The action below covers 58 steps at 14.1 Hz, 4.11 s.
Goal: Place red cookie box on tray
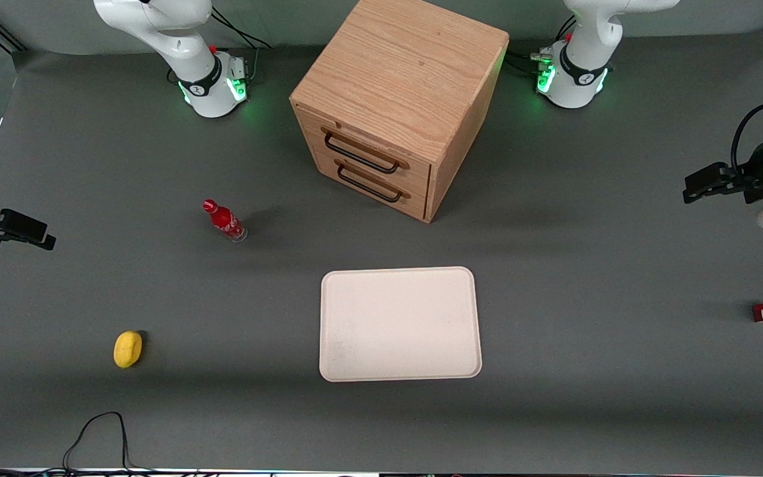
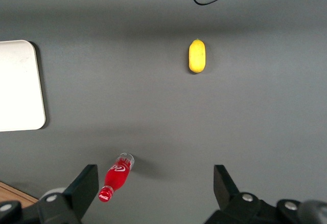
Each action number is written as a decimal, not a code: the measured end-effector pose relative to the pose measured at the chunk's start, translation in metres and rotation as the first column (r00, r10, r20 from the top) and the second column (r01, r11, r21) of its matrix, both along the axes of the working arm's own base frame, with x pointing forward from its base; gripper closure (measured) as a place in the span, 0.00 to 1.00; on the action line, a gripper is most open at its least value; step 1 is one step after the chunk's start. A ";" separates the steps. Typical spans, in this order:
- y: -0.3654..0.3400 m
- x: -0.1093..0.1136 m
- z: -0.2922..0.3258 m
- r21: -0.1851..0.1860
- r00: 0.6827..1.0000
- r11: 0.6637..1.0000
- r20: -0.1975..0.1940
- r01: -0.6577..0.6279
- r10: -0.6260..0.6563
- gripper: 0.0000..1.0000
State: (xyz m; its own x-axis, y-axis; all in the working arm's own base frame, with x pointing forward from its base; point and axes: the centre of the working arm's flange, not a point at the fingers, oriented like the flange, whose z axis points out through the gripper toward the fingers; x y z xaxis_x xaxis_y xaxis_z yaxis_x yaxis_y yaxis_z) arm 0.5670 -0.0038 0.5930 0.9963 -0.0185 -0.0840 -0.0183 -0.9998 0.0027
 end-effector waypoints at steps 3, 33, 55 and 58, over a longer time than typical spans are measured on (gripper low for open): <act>0.000 0.000 0.000 0.000 1.000 1.000 0.000 0.000 0.000 0.00; 0.454 0.041 -0.142 0.028 0.866 0.873 0.147 -0.486 0.478 0.00; 0.455 0.059 -0.301 -0.097 0.144 0.159 0.146 -0.983 0.979 0.00; 0.445 0.066 -0.317 -0.101 0.124 0.138 0.134 -0.985 0.983 0.00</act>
